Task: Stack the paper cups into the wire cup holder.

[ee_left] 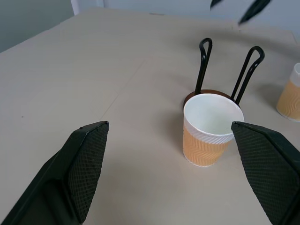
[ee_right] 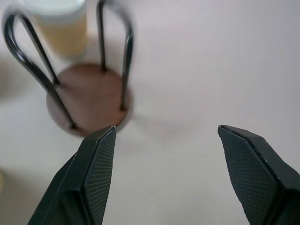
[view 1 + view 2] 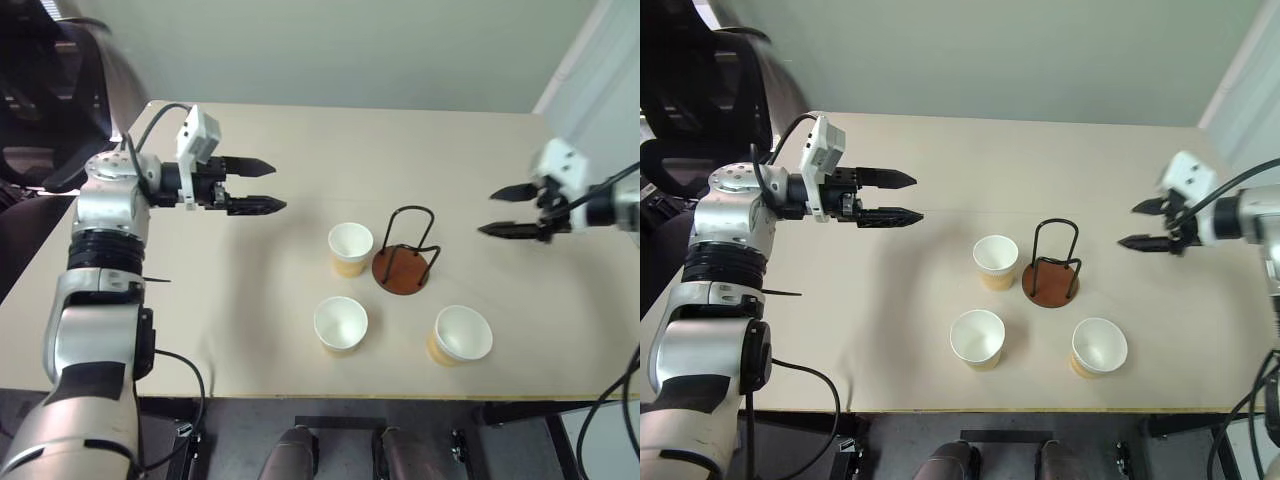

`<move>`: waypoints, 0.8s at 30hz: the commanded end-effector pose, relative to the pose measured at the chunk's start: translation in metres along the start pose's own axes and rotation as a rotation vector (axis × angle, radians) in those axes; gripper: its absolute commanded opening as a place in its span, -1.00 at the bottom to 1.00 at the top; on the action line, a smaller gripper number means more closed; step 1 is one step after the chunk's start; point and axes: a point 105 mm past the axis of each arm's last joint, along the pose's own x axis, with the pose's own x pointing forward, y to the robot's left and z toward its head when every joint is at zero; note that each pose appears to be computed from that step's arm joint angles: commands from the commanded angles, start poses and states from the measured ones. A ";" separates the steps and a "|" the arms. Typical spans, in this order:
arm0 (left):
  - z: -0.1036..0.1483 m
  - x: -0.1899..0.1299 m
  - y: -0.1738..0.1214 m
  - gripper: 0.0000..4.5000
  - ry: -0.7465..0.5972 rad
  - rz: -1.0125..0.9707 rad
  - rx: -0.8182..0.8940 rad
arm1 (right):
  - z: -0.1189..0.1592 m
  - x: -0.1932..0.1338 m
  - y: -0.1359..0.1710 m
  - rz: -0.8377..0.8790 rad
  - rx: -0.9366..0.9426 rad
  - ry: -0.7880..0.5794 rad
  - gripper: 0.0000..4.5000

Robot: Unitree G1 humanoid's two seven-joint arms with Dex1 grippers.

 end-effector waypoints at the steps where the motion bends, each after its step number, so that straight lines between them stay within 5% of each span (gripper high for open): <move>1: 0.009 -0.002 0.002 1.00 -0.014 0.007 0.042 | 0.014 -0.019 0.020 0.035 -0.036 -0.013 0.55; 10: 0.007 0.013 0.001 1.00 -0.031 -0.031 0.034 | 0.011 -0.034 0.072 0.148 0.009 0.075 0.55; 24: 0.002 0.024 -0.001 1.00 -0.043 -0.058 0.027 | -0.003 -0.011 0.087 0.161 0.048 0.173 0.55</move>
